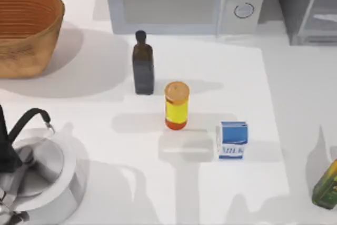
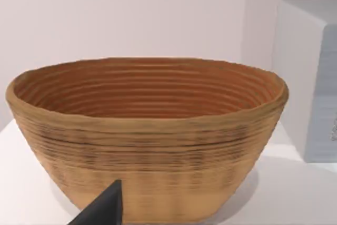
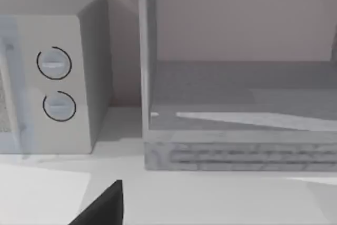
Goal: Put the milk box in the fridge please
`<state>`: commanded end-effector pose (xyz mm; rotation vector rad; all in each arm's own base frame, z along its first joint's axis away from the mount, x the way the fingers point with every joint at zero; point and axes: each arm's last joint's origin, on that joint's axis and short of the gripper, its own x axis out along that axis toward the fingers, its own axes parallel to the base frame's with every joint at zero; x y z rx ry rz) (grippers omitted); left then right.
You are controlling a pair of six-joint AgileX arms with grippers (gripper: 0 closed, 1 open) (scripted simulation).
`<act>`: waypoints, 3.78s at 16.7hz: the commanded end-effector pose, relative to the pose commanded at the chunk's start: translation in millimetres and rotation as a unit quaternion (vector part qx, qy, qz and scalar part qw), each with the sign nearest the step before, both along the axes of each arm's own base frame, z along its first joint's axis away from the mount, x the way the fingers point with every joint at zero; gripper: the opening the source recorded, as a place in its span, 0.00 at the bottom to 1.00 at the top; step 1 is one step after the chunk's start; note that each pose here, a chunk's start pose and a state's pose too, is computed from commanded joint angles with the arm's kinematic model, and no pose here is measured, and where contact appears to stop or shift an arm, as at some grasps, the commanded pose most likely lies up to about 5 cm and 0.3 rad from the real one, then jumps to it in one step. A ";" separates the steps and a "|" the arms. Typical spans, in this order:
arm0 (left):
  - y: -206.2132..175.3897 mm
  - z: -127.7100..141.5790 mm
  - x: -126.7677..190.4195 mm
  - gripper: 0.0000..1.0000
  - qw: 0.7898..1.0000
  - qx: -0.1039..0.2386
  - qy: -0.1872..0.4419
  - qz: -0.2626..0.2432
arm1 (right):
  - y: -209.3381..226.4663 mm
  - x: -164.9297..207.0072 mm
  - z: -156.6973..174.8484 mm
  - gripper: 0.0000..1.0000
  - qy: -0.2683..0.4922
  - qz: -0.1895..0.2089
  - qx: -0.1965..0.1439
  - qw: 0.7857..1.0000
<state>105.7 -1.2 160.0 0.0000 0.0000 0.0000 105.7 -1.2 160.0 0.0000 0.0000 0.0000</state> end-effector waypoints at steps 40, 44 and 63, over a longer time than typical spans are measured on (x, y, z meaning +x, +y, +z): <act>0.0 0.0 0.0 1.00 1.000 0.000 0.000 0.000 | 226.2 38.2 -141.5 1.00 0.050 -0.005 0.000 0.999; 0.0 0.0 0.0 1.00 1.000 0.000 0.000 0.000 | 226.0 43.2 -141.4 1.00 0.050 -0.006 0.000 0.999; 0.0 0.0 0.0 1.00 1.000 0.000 0.000 0.000 | 225.7 87.9 -146.5 0.32 0.050 -0.005 0.000 0.999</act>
